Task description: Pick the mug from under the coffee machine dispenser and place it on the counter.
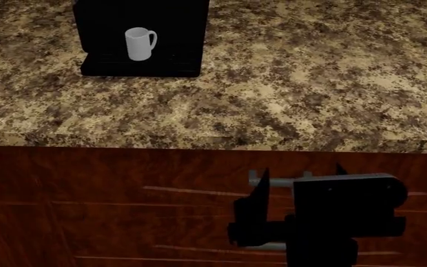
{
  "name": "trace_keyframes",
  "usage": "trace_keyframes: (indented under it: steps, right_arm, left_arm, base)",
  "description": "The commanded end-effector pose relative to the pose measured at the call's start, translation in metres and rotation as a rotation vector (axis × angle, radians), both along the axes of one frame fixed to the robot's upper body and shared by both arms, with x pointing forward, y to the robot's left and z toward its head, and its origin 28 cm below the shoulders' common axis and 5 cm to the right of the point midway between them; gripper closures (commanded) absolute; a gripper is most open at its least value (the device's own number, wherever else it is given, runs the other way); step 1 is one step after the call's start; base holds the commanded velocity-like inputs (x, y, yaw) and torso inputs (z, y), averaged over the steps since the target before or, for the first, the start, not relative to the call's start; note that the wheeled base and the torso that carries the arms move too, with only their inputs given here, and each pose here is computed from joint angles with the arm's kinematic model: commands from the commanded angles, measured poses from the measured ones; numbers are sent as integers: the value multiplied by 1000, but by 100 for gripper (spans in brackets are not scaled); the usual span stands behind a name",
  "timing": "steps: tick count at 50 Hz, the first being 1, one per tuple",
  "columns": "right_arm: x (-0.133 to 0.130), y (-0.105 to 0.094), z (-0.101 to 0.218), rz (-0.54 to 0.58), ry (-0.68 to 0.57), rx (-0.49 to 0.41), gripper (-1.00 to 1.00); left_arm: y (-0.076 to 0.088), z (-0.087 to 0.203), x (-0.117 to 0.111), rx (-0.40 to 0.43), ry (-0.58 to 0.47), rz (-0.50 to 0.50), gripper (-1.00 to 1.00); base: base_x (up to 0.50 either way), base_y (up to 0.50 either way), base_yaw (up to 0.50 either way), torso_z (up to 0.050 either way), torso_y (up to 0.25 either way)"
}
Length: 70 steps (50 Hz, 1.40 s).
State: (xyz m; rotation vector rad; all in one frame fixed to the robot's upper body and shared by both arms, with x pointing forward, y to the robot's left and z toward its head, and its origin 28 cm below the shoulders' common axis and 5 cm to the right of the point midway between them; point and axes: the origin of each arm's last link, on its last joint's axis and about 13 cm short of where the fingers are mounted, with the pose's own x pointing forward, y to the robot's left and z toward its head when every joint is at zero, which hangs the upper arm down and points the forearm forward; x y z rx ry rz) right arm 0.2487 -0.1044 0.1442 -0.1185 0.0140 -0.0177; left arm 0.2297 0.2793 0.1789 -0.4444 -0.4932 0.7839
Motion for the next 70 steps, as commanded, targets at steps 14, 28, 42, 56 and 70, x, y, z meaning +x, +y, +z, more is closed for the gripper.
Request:
trace_keyframes:
  steps: [14,28,42,56,70]
  right_arm:
    - [-4,1,6,2,-14,-31,-100]
    - [-11,-2,7,-15,-27,-27,-100]
    - [-13,-3,6,-18,-30,-21,-100]
    - [-11,-4,4,-18,-21,-14,-100]
    - [-13,-5,3,-11,-25,4,-100]
  left_arm:
    - [10,1,-22,-71,-177,243,-100]
    - [9,-1,-21,-67,-164,241,-100]
    - [9,-1,-21,-62,-161,239,-100]
    - [9,0,-20,-60,-156,238,-100]
    - [9,0,-20,-61,-155,235,-100]
  base:
    - [181,411,0,0,0]
    - [326,318,0,0,0]
    - [201,225,0,0,0]
    - [299,239,0,0,0]
    - [439,100,0,0,1]
